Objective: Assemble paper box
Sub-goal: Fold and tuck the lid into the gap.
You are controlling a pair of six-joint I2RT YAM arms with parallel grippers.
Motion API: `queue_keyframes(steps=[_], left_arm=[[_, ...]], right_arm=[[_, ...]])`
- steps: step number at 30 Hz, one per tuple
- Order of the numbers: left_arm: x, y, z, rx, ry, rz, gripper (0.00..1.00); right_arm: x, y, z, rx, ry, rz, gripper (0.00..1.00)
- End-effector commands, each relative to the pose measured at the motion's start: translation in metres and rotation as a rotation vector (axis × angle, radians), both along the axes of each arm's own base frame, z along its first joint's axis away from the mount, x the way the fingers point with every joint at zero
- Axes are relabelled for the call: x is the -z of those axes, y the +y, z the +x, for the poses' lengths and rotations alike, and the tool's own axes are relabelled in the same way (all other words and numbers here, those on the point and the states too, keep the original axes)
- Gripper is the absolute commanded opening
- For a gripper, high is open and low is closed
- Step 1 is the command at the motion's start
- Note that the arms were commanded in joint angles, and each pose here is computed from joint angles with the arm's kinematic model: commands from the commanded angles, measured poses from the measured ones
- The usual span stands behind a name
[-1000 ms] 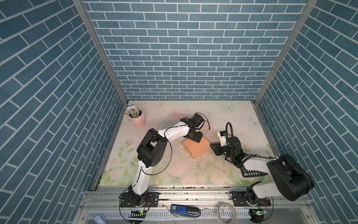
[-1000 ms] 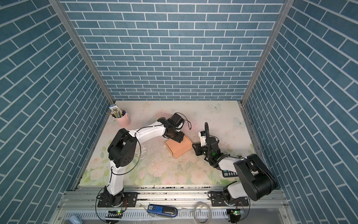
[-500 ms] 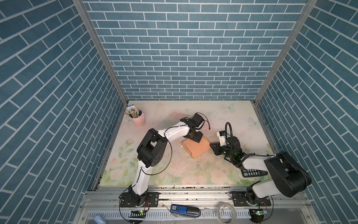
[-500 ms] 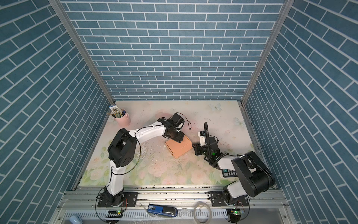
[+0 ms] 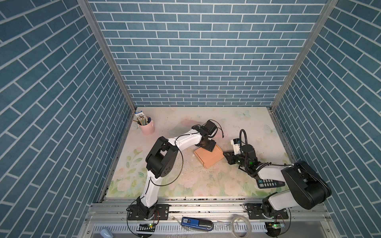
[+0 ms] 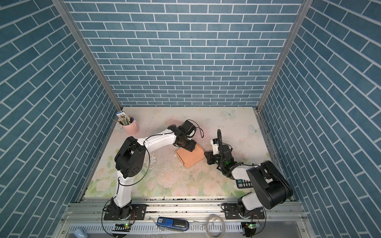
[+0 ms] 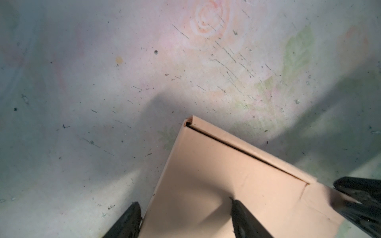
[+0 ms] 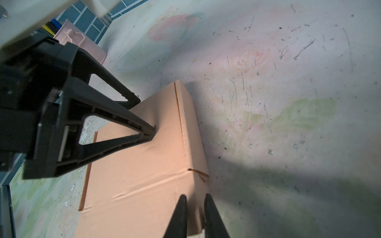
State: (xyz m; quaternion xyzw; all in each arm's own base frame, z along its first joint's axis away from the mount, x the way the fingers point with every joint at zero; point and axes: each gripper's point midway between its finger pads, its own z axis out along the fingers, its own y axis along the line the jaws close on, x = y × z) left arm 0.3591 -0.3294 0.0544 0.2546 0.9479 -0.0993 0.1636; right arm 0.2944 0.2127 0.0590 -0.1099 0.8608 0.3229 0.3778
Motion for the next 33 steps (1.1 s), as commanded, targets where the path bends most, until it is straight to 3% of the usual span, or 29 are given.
queue_keyframes(steps=[1, 14, 33], left_arm=[[0.036, 0.008, -0.028, 0.033, 0.101, 0.084, 0.71], [0.037, 0.006, -0.029, 0.035, 0.103, 0.080, 0.71], [0.036, 0.006, -0.029, 0.036, 0.101, 0.082, 0.71]], right_arm=[[0.002, 0.003, 0.003, -0.001, 0.007, 0.017, 0.16], [0.014, 0.001, 0.007, 0.004, -0.095, 0.036, 0.15], [0.032, -0.003, 0.008, 0.023, -0.085, 0.017, 0.15]])
